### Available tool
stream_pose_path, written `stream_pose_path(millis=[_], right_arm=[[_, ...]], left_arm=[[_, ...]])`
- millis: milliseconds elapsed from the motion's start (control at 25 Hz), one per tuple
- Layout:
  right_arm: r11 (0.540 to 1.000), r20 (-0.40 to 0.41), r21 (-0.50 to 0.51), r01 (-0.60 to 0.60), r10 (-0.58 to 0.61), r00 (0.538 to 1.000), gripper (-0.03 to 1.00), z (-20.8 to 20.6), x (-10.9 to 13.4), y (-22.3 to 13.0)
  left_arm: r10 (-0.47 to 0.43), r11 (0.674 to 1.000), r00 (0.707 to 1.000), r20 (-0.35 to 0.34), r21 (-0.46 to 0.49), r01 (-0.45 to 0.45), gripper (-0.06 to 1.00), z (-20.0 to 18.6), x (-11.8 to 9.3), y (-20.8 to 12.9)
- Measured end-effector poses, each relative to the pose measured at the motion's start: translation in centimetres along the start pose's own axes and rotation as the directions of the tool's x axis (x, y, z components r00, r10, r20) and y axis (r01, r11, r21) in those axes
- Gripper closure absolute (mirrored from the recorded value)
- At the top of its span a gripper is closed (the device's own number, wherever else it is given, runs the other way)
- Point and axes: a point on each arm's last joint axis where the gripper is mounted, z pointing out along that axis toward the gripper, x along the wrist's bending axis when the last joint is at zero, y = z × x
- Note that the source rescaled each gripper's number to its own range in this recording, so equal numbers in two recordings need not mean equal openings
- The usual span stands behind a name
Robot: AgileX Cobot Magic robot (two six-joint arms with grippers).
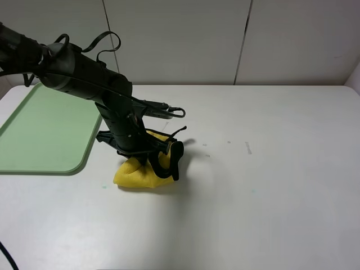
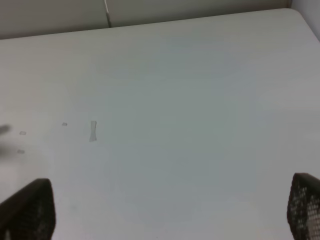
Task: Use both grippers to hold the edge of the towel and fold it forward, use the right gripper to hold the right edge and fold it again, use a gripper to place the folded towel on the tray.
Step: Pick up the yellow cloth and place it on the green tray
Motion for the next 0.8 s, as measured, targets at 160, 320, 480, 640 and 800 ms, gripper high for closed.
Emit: stream_pose_path(millis=[160,320,480,640,800], right_arm=[[1.0,0.0,0.0,0.0,0.0,1.0,-0.03,0.0,0.0,0.0],[1.0,0.0,0.0,0.0,0.0,1.0,-0.03,0.0,0.0,0.0],[1.0,0.0,0.0,0.0,0.0,1.0,-0.03,0.0,0.0,0.0],[1.0,0.0,0.0,0.0,0.0,1.0,-0.03,0.0,0.0,0.0],[1.0,0.0,0.0,0.0,0.0,1.0,-0.03,0.0,0.0,0.0]], left_arm=[[0.0,1.0,1.0,0.0,0.0,0.0,0.79,0.0,0.0,0.0],[0.006,1.0,1.0,-0.004,-0.001,-0.006,0.79,-0.1,0.0,0.0],[0.015,1.0,0.999,-0.03,0.003,-0.015,0.79,-0.7,0.9,0.2],[0.016,1.0,0.996,-0.082,0.027,-0.014,0.79,-1.9,2.8,0.9],[0.023,0.999,0.992,-0.127,0.025,-0.02,0.79,-3.5,4.6,1.8]])
